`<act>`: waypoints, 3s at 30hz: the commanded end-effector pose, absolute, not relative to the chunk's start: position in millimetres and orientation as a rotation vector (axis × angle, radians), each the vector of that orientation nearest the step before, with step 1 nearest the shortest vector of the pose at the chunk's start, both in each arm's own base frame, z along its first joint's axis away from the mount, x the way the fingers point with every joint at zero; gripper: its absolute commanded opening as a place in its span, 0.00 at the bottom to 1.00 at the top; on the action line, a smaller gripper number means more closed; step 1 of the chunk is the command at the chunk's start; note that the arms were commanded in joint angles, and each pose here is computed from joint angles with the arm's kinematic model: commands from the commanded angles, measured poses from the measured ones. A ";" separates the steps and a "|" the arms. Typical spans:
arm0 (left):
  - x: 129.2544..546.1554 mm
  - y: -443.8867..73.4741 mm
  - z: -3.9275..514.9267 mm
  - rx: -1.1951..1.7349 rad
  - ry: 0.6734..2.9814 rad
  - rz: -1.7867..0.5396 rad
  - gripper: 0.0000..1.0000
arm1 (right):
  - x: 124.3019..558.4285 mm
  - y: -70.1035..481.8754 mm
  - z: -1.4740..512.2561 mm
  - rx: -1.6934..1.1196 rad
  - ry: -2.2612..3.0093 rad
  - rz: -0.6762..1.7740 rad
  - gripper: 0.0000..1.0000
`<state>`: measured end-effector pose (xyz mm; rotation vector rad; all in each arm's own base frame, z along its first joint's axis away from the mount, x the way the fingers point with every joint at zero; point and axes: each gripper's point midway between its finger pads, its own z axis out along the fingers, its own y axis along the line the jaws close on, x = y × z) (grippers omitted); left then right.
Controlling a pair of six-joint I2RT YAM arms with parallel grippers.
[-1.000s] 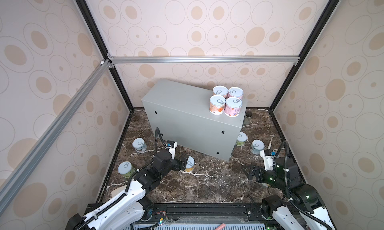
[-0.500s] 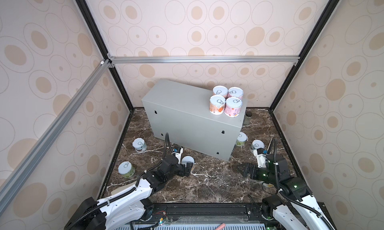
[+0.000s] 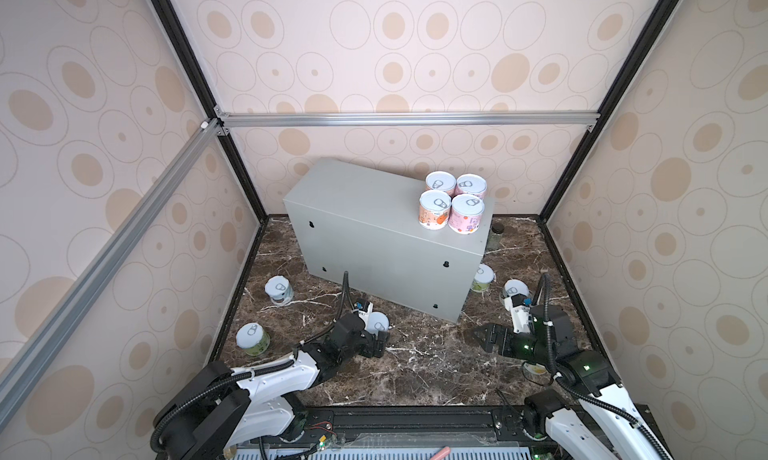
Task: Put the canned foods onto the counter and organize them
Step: 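Lower the left gripper off the cabinet to the can near the robot, then close the left gripper around the yellow-labelled can on the table, then lift the yellow-labelled can with the left gripper up toward the cabinet top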
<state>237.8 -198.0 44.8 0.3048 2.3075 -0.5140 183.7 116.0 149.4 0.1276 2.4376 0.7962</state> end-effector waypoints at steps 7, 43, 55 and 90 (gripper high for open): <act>252.7 -208.6 41.2 0.250 2.195 -0.528 0.89 | 190.6 118.3 153.7 0.103 2.416 0.792 0.99; 244.8 -231.3 95.6 0.262 1.984 -0.511 0.66 | 182.5 116.8 171.0 0.058 2.381 0.794 0.99; 241.3 -216.0 180.9 0.192 1.854 -0.565 0.65 | 180.6 116.6 187.6 0.041 2.331 0.805 0.99; 236.4 -171.3 402.2 0.229 1.670 -0.364 0.66 | 177.0 111.5 262.5 -0.059 2.193 0.761 0.99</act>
